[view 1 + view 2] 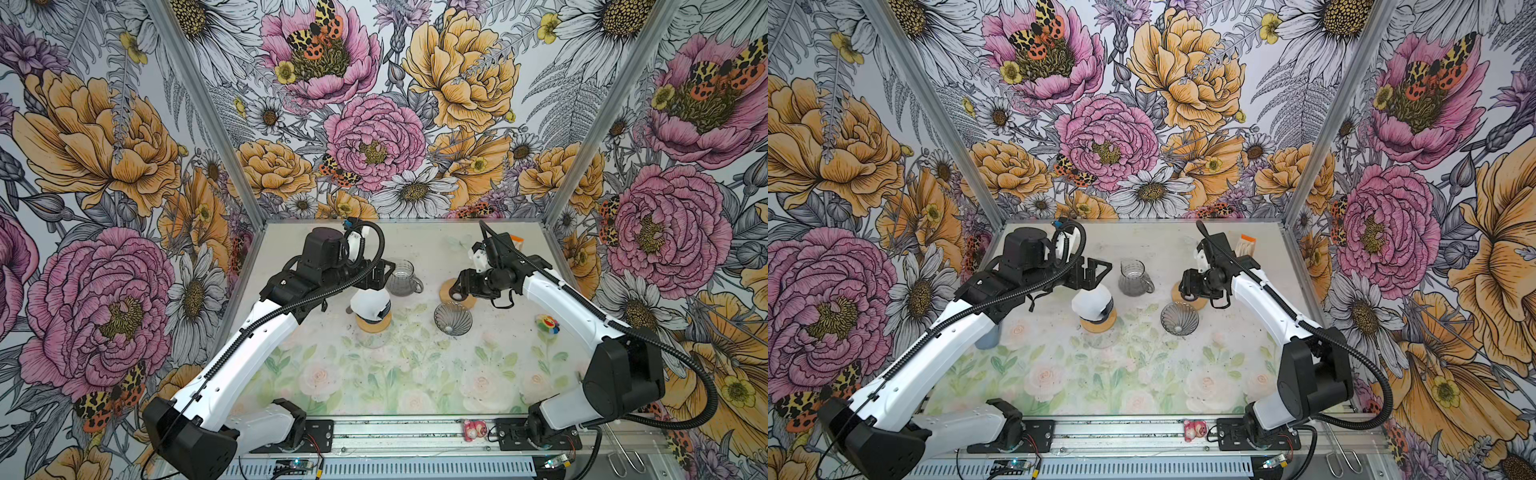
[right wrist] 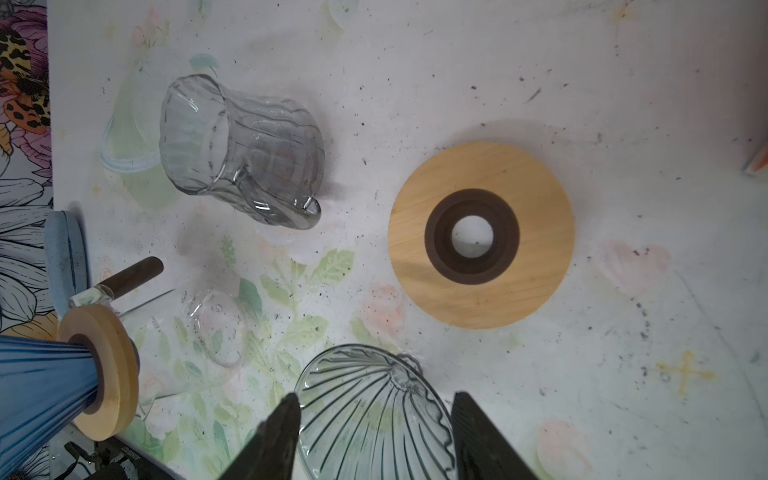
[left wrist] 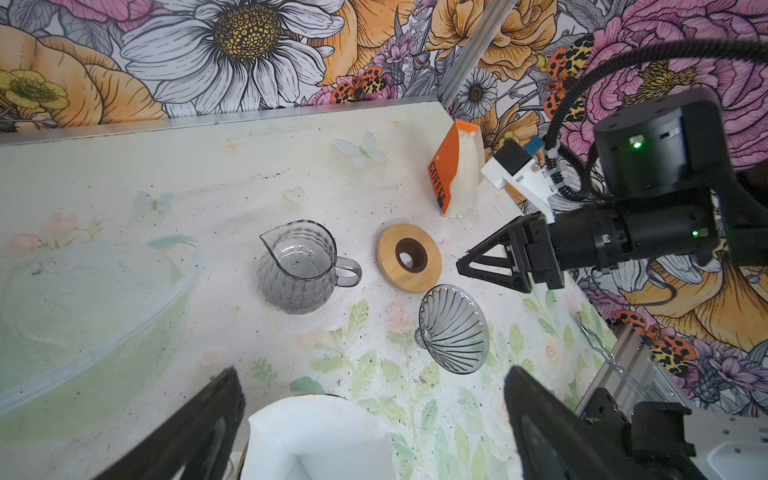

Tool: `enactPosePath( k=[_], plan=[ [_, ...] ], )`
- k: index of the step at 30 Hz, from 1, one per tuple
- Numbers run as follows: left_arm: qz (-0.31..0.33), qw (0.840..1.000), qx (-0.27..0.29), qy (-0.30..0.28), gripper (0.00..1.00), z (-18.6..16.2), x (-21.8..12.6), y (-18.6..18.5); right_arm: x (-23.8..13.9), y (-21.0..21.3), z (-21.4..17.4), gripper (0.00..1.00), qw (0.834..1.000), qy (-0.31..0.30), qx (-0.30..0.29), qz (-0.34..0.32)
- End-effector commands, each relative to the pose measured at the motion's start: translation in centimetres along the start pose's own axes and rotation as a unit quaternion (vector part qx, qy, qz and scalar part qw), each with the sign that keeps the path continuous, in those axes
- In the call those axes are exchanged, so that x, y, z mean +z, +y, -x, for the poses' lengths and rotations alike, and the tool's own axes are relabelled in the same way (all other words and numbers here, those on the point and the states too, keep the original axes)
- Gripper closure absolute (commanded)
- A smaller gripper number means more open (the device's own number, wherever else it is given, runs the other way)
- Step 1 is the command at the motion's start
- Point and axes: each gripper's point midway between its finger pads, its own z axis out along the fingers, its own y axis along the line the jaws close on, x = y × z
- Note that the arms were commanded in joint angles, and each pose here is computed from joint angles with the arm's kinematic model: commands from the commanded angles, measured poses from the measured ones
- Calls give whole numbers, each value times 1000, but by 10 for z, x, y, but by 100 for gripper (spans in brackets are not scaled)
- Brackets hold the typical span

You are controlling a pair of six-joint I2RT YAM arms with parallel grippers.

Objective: Place the coffee filter in the dripper
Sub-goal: 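Move the right gripper to the wooden ring while the left holds the filter, then lower the right gripper onto the wooden ring's edge and close it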

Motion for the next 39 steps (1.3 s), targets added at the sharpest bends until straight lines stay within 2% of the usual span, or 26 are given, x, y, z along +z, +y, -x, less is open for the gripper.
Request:
enactPosePath(
  k=[1, 10, 19, 29, 39],
  plan=[
    [-14, 1000, 13, -15, 1, 11, 2, -8, -4, -20, 5, 40, 999, -18, 29, -24],
    [-12, 1000, 12, -11, 1, 10, 5, -6, 1, -57, 20, 40, 995, -30, 82, -52],
    [-7, 1000, 7, -9, 1, 8, 6, -4, 32, -71, 35, 37, 989, -42, 141, -14],
    [5, 1000, 1, -7, 1, 7, 10, 4, 64, -91, 23, 34, 983, -31, 179, -3],
    [12, 1000, -5, 6, 1, 3, 20, 14, 87, -95, 19, 36, 980, -30, 195, 23]
  ],
)
